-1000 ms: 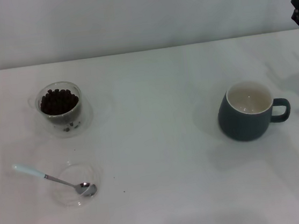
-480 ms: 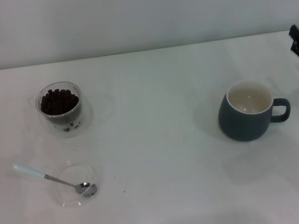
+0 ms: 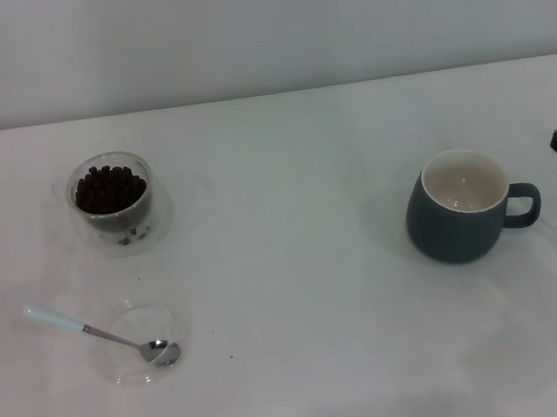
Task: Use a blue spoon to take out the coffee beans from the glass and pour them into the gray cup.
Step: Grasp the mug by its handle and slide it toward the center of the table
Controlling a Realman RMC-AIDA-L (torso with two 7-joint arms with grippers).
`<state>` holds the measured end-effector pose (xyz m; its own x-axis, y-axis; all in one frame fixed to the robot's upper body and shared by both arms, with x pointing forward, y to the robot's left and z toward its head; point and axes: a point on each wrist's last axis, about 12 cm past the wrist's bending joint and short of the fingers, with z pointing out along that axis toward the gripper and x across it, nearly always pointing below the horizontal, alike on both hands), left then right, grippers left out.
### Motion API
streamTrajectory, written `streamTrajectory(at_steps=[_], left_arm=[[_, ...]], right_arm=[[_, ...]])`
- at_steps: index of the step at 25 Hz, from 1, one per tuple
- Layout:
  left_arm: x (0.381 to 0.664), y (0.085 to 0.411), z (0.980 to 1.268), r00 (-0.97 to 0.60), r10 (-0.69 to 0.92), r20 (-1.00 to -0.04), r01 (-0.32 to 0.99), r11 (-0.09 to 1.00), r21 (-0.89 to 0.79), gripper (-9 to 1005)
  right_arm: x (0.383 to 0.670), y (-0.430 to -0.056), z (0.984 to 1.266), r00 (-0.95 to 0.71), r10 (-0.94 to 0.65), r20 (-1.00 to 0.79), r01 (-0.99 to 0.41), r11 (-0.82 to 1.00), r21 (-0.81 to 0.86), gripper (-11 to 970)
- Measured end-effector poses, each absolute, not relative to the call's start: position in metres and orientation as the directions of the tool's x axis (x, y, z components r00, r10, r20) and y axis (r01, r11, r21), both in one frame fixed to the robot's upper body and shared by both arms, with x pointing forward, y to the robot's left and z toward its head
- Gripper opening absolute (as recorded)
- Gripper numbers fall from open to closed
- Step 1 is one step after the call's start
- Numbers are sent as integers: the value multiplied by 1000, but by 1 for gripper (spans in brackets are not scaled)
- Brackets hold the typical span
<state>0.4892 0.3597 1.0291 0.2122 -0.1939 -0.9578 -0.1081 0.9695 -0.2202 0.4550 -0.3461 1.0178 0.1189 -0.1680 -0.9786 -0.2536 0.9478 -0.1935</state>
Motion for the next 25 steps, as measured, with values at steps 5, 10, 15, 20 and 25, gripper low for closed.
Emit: streamTrajectory(at_steps=[5, 10, 15, 20, 25], left_arm=[[491, 360, 1030, 213, -192, -958, -107, 970, -219, 862], [489, 359, 1029, 209, -195, -958, -108, 969, -221, 861], [488, 360, 1028, 204, -197, -959, -112, 969, -222, 861], [487, 360, 1026, 195, -199, -960, -117, 968, -224, 862], [486, 360, 1025, 187, -200, -962, -121, 967, -225, 862]], right_arm=[[438, -353, 1011, 68, -149, -986, -291, 943, -163, 841], [431, -351, 1004, 30, -156, -987, -298, 942, -158, 836], [431, -343, 998, 1, -176, -984, -335, 927, -166, 836], [431, -341, 993, -31, -186, -982, -344, 924, -165, 835], [439, -336, 987, -80, -217, -973, -365, 915, -174, 835]])
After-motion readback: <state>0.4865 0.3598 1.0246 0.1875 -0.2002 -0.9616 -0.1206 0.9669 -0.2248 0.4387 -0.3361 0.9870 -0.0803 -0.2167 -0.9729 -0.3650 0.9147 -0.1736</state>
